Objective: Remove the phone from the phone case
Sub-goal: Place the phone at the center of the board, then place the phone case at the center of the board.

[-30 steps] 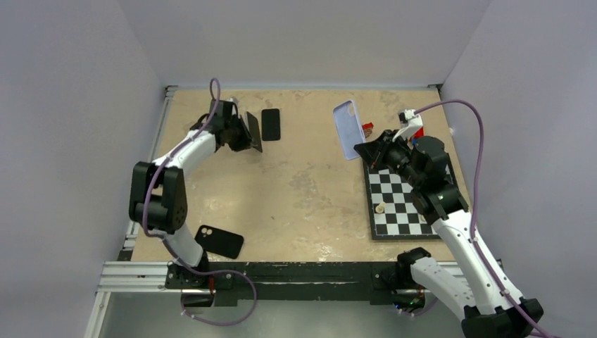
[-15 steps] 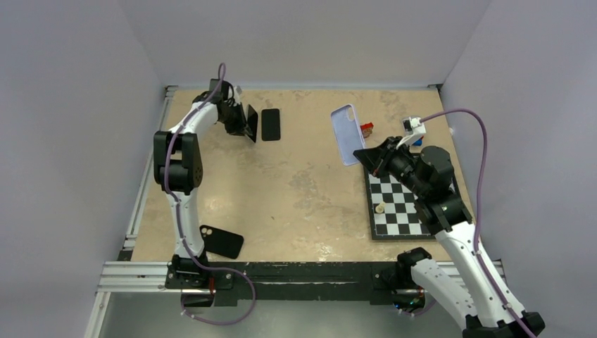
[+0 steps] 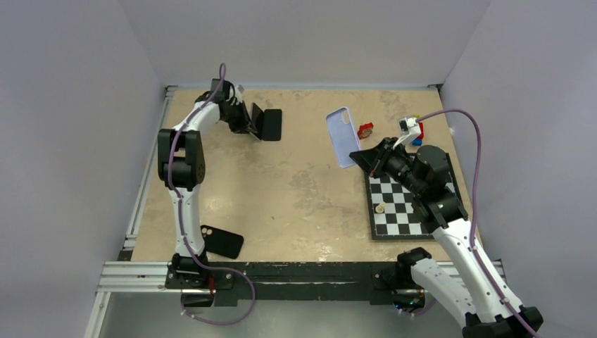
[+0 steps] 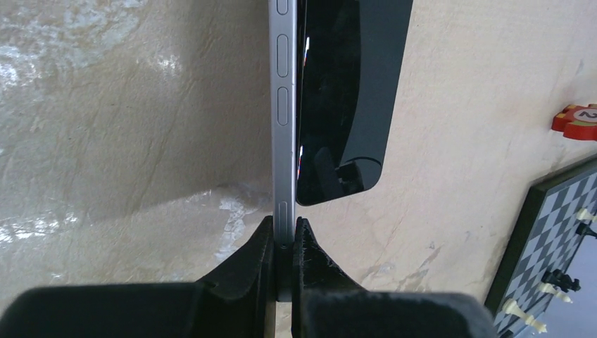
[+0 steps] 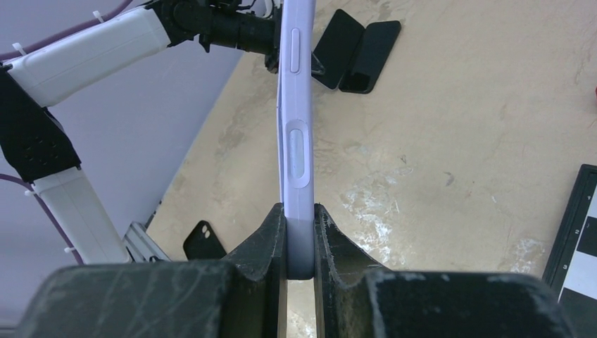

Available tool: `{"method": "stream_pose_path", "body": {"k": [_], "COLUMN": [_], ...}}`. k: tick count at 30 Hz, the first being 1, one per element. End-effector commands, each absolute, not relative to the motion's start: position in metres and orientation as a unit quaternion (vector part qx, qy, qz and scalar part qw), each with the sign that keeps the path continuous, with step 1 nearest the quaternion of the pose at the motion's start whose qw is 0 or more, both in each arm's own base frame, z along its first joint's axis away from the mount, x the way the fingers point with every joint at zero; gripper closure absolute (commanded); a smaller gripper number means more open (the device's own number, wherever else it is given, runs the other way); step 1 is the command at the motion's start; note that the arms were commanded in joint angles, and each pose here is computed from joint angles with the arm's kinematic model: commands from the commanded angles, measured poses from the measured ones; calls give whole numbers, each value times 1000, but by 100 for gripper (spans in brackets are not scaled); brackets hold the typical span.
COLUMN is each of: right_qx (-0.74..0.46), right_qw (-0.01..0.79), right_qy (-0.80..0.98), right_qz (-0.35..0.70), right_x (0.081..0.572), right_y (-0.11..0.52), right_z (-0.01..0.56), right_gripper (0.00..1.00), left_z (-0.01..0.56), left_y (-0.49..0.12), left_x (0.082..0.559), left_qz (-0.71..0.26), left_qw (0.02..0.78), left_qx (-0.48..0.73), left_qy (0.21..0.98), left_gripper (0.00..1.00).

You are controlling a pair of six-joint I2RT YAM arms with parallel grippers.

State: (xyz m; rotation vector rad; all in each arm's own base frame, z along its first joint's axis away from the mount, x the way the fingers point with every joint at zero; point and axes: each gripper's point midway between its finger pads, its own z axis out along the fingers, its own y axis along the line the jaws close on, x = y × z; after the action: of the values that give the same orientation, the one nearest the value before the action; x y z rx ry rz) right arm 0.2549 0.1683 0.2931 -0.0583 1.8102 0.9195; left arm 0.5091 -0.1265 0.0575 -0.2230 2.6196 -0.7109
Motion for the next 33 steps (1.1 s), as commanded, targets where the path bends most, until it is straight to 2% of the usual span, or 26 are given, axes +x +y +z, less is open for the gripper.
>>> {"method": "stream_pose_path", "body": {"k": [1,9,13,15,21,22,27,29,33], "right_qx": [-34,-32,-33,-33,-28,-26,-7,1,-7], "right_qw": [543,537,532,531,522,519,494,470,404], "right_qy": [733,735,737,739,748,751,774,795,833], "right_qz": [409,412,414,415,408,407,397,384,378], "right_x": [256,257,257,258,260,261,271,279,296], "right_y": [175,176,178,178,178,178,179,180,196], "right_z": [311,306,303,302,294,291,273,256,213], "right_gripper": [100,100,100,100,100,100,100,100,100], "left_z": [64,52,53,54,64,67,96,129,195], "left_y": [-137,-130,-127,-125,-112,-108,-76,-63,-61], "left_x": [516,512,513,514,514,514,503,491,460], "left_qz": [-291,-270,-261,-257,-217,-206,-121,-97,-131], "left_qw": [215,205,206,206,214,216,237,264,351], "left_qx": [-91,-111,-116,-115,-123,-127,-173,-213,-253], "left_qy": [928,934,936,937,944,946,948,936,892], "left_gripper": [92,63,44,29,3,0,0,0,0]}}
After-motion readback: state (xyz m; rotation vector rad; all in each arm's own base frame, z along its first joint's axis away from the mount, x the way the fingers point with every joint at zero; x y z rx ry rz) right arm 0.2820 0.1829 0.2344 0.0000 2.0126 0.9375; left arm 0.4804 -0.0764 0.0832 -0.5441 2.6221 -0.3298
